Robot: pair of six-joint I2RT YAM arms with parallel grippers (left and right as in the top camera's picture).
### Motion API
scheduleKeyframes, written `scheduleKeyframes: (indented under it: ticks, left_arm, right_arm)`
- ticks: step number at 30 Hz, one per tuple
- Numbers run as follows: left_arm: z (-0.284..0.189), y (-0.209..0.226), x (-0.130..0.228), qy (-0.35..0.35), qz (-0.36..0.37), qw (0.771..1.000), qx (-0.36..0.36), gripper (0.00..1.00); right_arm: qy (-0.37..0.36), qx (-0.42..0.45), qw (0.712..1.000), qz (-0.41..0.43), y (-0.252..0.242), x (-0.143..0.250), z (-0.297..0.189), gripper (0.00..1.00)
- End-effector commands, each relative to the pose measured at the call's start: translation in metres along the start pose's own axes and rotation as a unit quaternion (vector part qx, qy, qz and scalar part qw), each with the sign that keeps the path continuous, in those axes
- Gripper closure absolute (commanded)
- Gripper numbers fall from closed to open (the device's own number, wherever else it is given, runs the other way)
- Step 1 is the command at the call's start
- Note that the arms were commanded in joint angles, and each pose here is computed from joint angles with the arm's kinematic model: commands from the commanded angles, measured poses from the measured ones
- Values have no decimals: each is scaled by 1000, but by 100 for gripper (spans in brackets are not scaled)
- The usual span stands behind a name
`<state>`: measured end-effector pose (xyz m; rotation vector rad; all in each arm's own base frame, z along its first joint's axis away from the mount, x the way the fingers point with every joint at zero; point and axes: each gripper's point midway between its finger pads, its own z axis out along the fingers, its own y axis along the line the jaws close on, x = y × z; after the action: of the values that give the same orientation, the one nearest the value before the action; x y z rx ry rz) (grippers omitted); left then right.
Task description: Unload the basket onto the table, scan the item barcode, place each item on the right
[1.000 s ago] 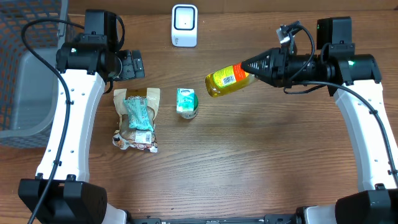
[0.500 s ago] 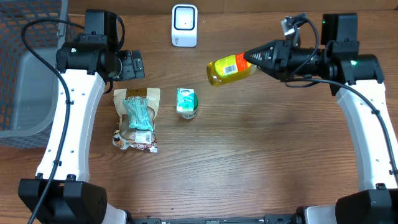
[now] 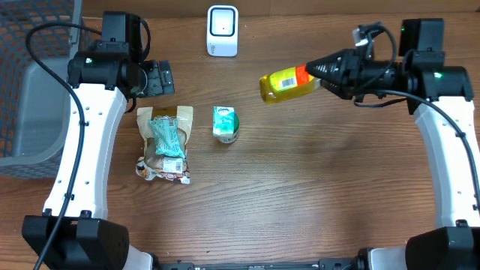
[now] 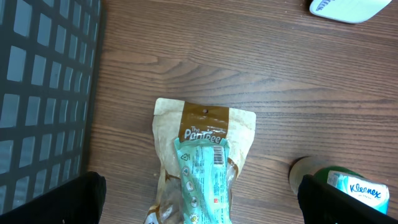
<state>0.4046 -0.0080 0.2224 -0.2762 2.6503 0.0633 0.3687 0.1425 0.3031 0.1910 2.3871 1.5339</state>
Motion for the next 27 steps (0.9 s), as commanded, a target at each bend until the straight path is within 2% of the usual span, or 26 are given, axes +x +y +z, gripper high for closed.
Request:
scheduleKeyframes:
  ticks: [1, 5, 12, 23, 27]
  left_arm:
    - [-6, -1, -7, -13, 11, 1000, -2, 0]
    - [-6, -1, -7, -13, 11, 1000, -2, 0]
    - [-6, -1, -7, -13, 11, 1000, -2, 0]
    - [-6, -1, -7, -14, 11, 1000, -2, 1]
    - [-6, -1, -7, -13, 11, 1000, -2, 0]
  right_arm:
    - [25, -26, 999, -28, 26, 14, 9, 89]
    - [61, -35, 997, -36, 37, 34, 25, 90]
    - [139, -120, 982, -53, 72, 70, 31, 90]
    - [133, -119, 981, -77, 71, 69, 32, 90]
    - [104, -59, 990, -73, 51, 59, 38, 90]
